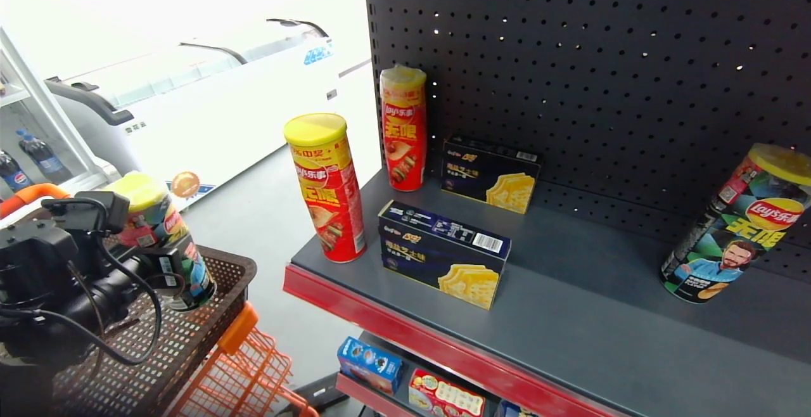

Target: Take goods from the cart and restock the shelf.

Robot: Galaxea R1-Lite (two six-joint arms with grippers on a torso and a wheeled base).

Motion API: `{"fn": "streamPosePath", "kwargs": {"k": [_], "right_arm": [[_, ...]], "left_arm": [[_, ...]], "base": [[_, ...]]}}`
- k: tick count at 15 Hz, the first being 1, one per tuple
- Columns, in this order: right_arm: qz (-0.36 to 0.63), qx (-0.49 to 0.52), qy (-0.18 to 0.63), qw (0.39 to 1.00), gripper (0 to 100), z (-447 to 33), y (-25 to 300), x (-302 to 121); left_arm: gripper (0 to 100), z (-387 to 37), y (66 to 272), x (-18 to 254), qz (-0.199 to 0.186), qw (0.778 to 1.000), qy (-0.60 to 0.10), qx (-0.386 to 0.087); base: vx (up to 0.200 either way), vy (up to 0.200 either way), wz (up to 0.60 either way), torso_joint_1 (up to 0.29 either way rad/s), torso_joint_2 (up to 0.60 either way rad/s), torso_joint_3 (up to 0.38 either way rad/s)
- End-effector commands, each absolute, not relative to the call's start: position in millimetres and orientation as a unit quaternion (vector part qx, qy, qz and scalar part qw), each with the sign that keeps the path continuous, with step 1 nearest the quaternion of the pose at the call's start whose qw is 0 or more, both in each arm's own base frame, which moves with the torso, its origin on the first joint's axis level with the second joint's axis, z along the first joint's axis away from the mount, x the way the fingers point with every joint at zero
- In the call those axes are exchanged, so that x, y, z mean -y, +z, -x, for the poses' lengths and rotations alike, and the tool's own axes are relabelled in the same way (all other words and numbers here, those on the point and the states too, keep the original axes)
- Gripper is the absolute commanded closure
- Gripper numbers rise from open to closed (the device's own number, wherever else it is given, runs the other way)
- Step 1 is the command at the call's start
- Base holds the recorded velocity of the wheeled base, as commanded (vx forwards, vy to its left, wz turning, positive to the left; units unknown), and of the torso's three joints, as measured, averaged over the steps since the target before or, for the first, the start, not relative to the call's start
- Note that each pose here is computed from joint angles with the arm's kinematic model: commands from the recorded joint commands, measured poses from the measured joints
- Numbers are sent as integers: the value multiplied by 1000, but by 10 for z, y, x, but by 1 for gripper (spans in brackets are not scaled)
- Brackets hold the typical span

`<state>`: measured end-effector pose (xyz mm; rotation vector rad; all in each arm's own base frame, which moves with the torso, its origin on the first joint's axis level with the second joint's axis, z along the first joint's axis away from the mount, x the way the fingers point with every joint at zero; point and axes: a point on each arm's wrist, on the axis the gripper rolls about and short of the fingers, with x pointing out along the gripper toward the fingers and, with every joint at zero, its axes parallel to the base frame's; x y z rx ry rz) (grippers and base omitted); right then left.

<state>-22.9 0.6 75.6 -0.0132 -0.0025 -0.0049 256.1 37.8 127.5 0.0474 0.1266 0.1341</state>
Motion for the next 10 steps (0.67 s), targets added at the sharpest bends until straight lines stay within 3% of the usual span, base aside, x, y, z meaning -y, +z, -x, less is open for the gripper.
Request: {"fn": "streamPosePath", "kwargs": {"k": [1,5,7,8,10], "right_arm": [[7,1,-2,1000,0,228,756,-6],[7,1,-2,1000,0,228,756,-6],[7,1,-2,1000,0,228,756,-6],[7,1,-2,1000,0,228,756,-6],[7,1,-2,1000,0,228,756,-6]], "left_arm": [[100,-2296,1719,-209,-31,999,40,15],[100,-2025,1979,22,-31,999,-12,10],[100,-1977,1925,83,-33,999,-36,0],[100,-1770,1870,307,-25,991,-134,-2],[100,-1685,1882,327,-25,989,-147,5]], "base": [[0,0,0,0,0,0],[0,0,0,0,0,0],[0,0,0,0,0,0],[0,0,0,0,0,0],[0,0,0,0,0,0]]}}
